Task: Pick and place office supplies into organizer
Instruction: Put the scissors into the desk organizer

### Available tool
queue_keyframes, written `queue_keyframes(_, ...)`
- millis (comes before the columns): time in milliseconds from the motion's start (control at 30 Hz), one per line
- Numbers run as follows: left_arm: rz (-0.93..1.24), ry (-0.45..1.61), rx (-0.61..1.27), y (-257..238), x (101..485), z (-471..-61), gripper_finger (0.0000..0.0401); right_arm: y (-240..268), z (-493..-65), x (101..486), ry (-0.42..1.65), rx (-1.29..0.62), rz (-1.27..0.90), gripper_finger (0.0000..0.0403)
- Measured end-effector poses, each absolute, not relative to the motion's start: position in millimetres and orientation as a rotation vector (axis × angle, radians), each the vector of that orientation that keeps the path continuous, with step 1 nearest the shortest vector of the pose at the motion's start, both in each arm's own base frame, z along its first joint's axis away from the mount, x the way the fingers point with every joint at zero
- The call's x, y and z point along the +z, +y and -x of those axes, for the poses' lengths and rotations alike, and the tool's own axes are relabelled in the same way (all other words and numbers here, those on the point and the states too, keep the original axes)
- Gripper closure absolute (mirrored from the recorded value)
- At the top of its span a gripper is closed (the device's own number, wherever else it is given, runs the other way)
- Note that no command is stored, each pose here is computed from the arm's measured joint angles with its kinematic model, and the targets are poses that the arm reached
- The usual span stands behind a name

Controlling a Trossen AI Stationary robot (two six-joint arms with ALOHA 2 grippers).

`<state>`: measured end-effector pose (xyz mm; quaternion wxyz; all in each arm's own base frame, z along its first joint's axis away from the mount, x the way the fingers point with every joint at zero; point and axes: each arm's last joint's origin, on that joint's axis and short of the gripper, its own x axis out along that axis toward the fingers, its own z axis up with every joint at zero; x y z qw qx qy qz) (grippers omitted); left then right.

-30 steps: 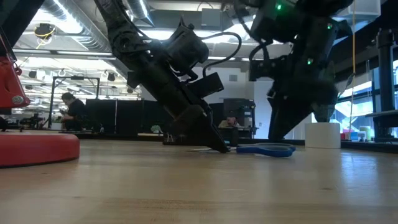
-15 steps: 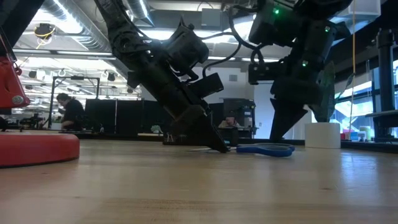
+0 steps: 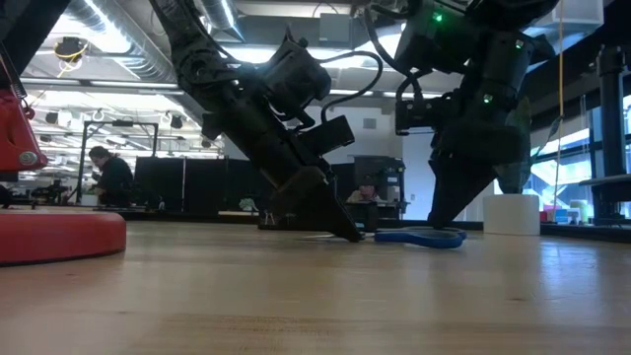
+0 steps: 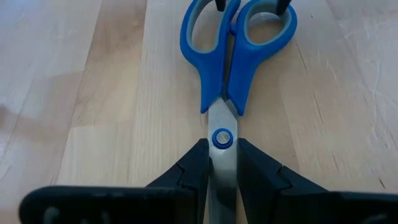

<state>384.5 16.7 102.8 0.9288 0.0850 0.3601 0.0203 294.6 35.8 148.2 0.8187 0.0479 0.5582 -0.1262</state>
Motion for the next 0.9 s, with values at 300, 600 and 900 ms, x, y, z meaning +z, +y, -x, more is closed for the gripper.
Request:
queue_keyframes(300,-0.174,0.741,0.041,16,103,-385,0.0333,36,-299,150,1.152,-0.203,-0.025,0.0221)
queue_keyframes(600,-0.174,0.745,0.039,16,103,-384,0.0333,36,-299,149,1.154,-0.215,-0.012,0.0221)
queue_keyframes(900,-0.172,0.746,0.037,16,103,-384,0.0333,36,-302,127,1.231,-0.248,-0.007,0.0221)
